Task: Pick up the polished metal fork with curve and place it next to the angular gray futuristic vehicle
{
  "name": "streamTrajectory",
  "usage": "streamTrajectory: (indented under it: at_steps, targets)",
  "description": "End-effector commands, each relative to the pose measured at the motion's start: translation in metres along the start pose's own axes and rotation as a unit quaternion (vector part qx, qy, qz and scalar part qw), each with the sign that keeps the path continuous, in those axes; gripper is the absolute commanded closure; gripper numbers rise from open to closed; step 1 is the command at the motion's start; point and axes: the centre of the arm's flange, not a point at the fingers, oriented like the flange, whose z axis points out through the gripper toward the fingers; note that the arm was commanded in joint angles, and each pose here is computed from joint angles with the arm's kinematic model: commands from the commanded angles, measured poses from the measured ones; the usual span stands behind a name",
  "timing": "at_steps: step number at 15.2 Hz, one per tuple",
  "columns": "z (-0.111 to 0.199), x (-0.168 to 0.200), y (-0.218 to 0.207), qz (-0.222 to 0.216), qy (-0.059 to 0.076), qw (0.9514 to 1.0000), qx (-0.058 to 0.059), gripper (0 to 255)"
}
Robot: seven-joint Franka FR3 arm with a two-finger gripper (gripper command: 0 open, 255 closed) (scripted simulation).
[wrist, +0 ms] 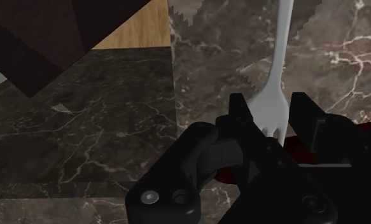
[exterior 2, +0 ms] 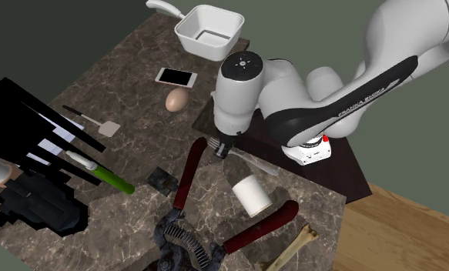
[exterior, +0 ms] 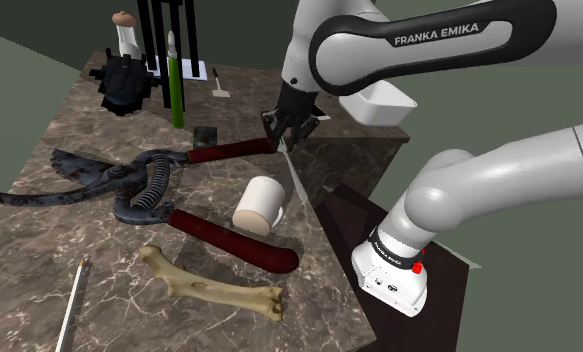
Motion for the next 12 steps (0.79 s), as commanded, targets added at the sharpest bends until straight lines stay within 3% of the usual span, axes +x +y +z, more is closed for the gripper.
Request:
streamTrajectory:
  at_steps: [1,12]
  targets:
    - [-0.010,0.001,-0.001,0.000,0.000,1.0000,0.000,255]
    - [-0.068,0.005,-0.002,0.000,0.000,1.0000,0.000,255]
